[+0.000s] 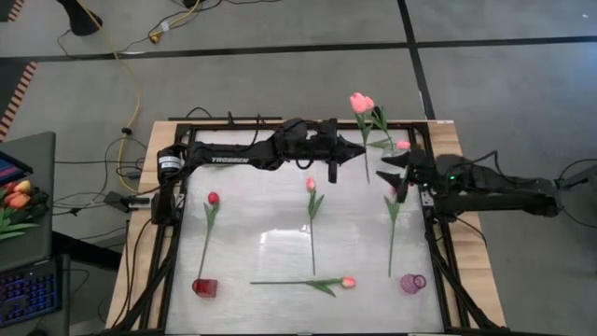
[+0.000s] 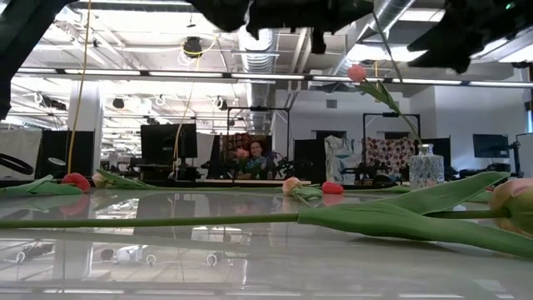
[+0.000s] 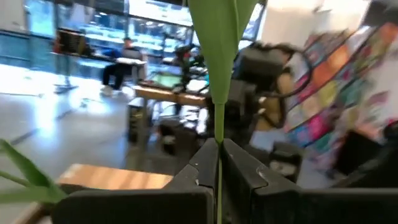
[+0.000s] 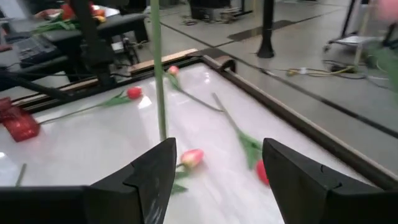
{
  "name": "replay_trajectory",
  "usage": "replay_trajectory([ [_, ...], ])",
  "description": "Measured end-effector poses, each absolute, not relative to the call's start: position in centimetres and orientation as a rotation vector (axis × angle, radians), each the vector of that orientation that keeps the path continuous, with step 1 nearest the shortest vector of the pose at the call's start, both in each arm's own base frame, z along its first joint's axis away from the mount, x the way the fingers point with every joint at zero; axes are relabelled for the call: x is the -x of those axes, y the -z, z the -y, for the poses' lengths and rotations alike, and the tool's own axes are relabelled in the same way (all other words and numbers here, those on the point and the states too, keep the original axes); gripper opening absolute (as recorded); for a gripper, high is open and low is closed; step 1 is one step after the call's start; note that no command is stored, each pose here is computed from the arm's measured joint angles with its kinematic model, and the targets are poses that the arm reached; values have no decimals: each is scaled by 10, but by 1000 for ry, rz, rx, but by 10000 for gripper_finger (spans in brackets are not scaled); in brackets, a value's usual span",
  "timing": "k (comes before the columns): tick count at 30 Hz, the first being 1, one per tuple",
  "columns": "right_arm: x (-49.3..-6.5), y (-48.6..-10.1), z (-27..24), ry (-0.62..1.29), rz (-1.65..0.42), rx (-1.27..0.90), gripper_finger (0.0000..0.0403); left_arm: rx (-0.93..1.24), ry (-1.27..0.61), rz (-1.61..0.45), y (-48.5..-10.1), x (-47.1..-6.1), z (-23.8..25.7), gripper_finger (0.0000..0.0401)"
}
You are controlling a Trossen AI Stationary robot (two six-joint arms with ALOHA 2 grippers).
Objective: Sort flowers into vase by color
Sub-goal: Put the pink flower in the transparent vase
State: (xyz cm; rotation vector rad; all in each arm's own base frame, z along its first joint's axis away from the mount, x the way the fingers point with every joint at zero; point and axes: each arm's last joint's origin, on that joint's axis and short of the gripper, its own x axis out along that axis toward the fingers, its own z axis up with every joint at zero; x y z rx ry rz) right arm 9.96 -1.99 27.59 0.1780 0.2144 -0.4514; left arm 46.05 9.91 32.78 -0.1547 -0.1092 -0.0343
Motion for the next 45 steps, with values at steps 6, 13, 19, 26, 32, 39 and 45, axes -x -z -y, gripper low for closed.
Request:
replay_trajectory([
  [6, -77, -301, 21, 572, -244, -155, 265, 68, 14, 73, -340, -498, -114, 0],
  [13, -55, -319, 21, 681, -307, -150, 265, 53, 13, 113, -328, -540, -125, 0],
  [19, -41, -326, 20, 718, -348, -183, 265, -5, -108, 116, -306, -558, -135, 0],
  [26, -35, -329, 19, 724, -376, -186, 265, -28, -181, 124, -277, -565, -153, 0],
  [32, -35, -329, 19, 723, -378, -186, 265, -126, -214, 142, -281, -564, -155, 0],
  [39, -35, -329, 19, 724, -375, -188, 265, -119, -213, 148, -261, -571, -156, 0],
  [45, -35, -329, 19, 726, -372, -195, 265, -111, -232, 148, -257, -572, -157, 0],
])
